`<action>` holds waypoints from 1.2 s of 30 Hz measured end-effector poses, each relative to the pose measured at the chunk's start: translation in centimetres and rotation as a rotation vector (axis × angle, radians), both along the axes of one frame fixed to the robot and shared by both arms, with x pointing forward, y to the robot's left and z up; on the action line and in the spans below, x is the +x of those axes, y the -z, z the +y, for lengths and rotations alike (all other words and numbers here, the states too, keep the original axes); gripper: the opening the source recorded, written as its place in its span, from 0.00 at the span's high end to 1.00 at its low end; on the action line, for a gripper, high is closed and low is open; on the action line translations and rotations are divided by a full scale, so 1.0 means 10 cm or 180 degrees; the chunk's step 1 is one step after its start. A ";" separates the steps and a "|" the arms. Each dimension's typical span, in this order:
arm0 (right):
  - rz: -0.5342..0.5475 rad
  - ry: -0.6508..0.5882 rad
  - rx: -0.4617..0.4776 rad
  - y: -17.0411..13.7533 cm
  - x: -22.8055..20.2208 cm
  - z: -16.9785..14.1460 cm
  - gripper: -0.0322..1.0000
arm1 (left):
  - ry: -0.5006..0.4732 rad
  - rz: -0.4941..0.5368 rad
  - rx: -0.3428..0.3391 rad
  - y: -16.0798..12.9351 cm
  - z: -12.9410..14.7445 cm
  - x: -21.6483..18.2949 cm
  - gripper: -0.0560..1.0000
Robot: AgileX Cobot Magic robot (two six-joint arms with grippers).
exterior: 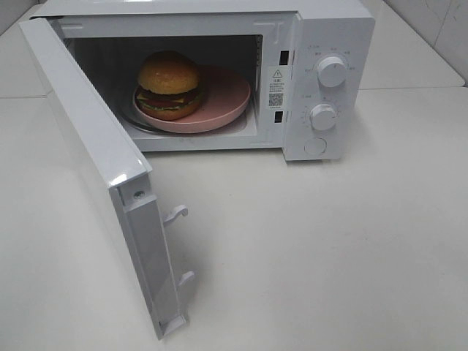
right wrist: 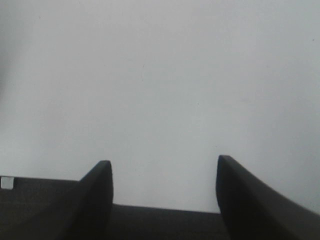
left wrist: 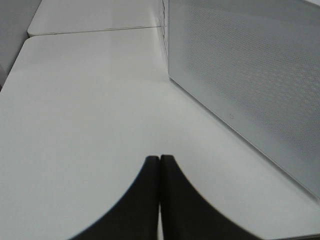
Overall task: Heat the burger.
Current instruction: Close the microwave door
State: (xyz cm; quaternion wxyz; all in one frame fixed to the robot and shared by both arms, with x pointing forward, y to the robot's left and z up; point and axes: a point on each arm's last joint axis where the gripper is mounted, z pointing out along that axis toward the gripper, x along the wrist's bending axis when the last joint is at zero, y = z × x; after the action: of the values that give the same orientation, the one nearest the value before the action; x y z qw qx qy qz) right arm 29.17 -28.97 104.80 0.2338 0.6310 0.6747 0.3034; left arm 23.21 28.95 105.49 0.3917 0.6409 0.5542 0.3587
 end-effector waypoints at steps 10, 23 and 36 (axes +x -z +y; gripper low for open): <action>-0.0760 -0.0002 0.0106 -0.08 -0.37 -0.05 0.42 | 0.0000 0.0000 0.0000 0.00 0.00 0.00 0.95; -0.1151 -0.0004 0.0159 -0.09 -0.57 -0.08 0.42 | 0.0067 0.0360 -0.0141 -0.04 -0.03 0.22 0.95; -0.1151 -0.0004 0.0159 -0.09 -0.57 -0.08 0.42 | 0.0075 -0.0365 -0.0390 -0.29 -0.04 0.77 0.95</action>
State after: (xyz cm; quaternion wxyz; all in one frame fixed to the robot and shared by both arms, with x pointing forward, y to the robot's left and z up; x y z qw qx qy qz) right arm 23.47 -29.78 105.66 0.3354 0.5713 0.6142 0.4287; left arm 30.86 28.52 108.35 0.4654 0.6007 0.5442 0.3555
